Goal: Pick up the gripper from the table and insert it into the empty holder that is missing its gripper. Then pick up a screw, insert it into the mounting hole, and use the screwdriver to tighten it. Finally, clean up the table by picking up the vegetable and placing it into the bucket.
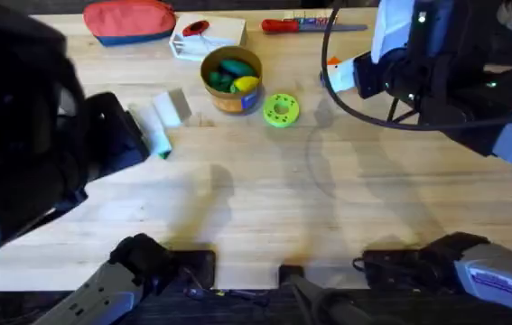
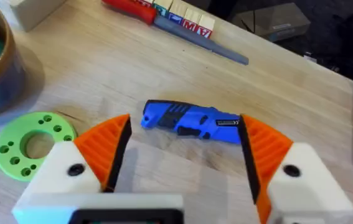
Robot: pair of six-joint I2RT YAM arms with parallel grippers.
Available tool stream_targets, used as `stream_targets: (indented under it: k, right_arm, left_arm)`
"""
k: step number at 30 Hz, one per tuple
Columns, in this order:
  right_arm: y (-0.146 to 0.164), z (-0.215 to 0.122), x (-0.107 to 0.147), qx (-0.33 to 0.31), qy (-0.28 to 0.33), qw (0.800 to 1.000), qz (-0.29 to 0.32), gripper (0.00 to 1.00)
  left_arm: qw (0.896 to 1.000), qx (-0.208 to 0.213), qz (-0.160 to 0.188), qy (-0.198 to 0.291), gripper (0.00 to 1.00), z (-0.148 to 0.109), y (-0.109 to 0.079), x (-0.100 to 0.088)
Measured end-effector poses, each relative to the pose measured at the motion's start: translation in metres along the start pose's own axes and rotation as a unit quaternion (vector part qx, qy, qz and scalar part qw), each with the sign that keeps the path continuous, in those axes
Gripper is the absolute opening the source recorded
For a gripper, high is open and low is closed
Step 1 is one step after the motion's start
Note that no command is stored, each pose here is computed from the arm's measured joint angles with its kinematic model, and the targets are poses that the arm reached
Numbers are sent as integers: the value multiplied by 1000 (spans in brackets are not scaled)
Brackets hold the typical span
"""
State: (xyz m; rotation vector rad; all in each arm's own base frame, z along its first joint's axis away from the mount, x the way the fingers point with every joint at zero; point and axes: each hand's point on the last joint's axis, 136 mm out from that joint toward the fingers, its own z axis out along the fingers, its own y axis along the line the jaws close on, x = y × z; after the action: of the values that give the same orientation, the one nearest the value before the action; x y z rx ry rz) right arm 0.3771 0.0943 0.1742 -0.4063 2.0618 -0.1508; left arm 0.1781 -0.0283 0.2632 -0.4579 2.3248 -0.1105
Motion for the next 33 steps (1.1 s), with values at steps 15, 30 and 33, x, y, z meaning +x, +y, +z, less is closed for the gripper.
stream_targets:
  k: [15,30,33]
  right_arm:
    - [0,0,0,0,0,1000,0,992]
    - [1,0,4,-1,7,1000,-2,992]
    - [1,0,6,-2,11,1000,-3,992]
  left_arm:
    - [954,-213,-181,105,986,82,57,-4]
    - [921,-236,-238,198,986,187,104,34]
    - [913,-245,-252,207,986,198,115,37]
